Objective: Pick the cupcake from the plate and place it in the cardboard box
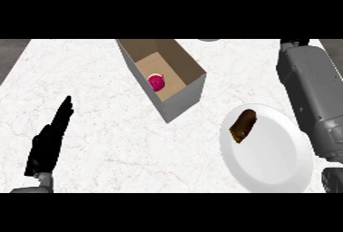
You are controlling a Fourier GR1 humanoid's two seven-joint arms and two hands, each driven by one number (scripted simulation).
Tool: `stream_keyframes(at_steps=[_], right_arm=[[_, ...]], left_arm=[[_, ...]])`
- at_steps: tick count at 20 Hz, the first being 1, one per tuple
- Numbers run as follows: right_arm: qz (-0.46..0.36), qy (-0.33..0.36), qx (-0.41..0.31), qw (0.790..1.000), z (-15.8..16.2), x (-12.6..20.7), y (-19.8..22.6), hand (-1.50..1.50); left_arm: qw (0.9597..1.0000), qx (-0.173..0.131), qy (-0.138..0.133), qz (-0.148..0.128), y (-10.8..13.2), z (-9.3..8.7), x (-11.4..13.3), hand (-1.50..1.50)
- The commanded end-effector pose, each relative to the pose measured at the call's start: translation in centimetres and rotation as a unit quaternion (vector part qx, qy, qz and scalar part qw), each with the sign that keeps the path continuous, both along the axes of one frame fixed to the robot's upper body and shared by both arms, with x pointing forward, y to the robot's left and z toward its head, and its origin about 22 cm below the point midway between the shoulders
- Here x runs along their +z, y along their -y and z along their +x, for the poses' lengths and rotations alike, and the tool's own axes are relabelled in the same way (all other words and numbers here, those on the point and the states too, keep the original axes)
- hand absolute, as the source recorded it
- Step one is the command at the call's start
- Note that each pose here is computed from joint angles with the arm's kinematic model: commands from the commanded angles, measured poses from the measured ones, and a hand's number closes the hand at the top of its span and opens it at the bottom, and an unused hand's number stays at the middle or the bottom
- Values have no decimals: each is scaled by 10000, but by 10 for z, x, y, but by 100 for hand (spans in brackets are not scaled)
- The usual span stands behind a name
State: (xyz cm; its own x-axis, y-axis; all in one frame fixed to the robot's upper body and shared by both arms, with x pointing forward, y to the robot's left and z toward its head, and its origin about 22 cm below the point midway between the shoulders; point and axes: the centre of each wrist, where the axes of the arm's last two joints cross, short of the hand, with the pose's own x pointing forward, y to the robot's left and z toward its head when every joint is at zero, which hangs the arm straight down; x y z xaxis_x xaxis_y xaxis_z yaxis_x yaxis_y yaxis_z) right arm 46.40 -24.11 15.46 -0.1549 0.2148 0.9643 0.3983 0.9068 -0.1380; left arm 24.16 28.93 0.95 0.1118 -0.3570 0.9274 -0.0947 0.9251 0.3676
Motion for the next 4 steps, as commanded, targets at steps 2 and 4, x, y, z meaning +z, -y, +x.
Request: stream_keyframes(at_steps=[2,4], right_arm=[[-22,53,80,10000,-17,-8,73,-150],[-123,-32,244,9996,-24,-8,97,-150]], left_arm=[[10000,-49,-64,15,2,-7,2,0],[10000,13,-48,24,8,-5,14,0]])
